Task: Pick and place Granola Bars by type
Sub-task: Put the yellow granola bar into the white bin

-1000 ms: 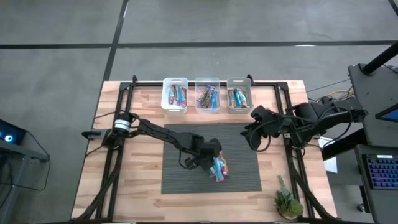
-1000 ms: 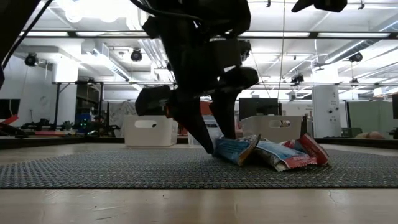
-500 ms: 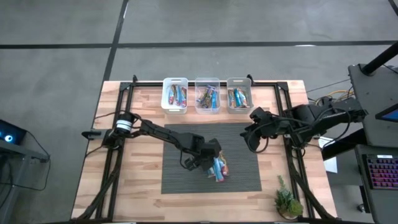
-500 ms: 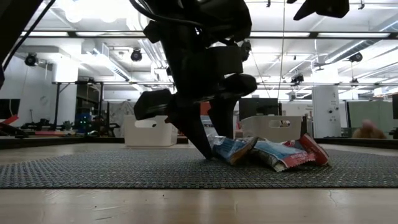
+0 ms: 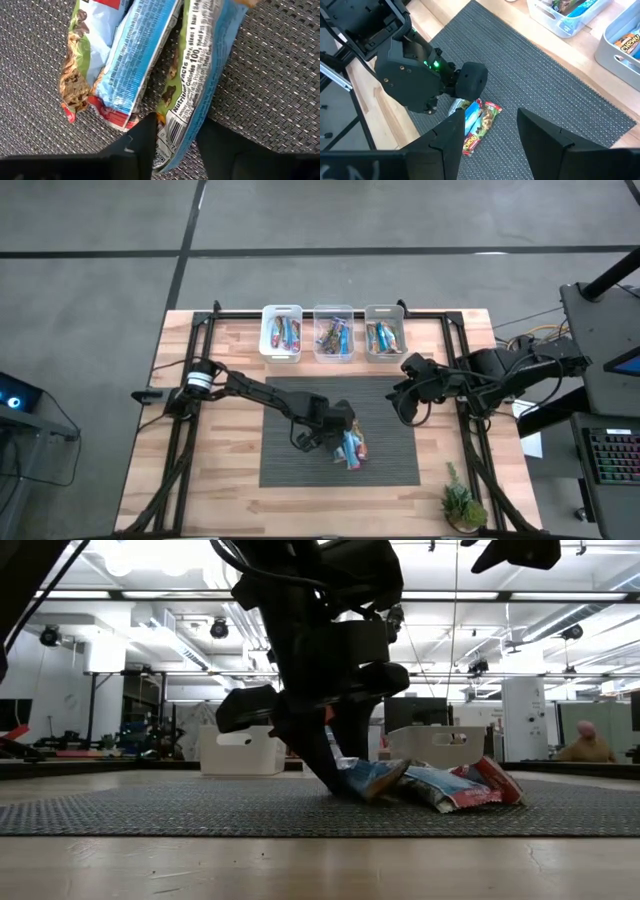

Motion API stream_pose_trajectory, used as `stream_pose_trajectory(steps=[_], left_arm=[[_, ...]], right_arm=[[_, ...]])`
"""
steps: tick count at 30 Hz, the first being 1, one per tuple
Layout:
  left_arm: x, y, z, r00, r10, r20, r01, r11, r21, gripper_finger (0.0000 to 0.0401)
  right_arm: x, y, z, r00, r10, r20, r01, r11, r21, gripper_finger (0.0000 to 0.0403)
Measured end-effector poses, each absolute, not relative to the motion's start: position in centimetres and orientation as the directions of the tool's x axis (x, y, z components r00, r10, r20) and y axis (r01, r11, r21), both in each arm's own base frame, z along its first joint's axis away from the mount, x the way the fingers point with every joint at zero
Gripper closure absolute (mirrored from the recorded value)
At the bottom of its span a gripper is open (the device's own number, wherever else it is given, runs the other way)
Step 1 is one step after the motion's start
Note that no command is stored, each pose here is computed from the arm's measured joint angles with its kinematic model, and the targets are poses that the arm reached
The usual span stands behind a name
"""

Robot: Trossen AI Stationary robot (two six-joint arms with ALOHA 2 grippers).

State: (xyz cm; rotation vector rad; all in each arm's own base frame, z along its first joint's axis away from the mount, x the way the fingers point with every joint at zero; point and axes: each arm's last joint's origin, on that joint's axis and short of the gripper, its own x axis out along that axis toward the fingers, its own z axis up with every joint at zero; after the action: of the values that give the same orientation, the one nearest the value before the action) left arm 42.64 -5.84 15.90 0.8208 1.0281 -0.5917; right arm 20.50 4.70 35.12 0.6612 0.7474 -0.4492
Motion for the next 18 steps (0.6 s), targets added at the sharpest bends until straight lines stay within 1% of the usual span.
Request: stream_pose_trajectory(steps=[10,18], left_arm=[[42.7,-5.7,16.0,0.416,-0.028,-0.909,0.751,0.573,0.327,0.0359],[43.5,-5.7,17.7,0.454,-0.017,-0.891,0.730,0.581,0.360,0.0369]], right_arm=[[20.5,4.7,35.1,0.656,-0.143,-0.741,0.590,0.709,0.386,0.0232],[20.5,4.7,35.1,0.655,-0.144,-0.741,0.590,0.711,0.384,0.0232]])
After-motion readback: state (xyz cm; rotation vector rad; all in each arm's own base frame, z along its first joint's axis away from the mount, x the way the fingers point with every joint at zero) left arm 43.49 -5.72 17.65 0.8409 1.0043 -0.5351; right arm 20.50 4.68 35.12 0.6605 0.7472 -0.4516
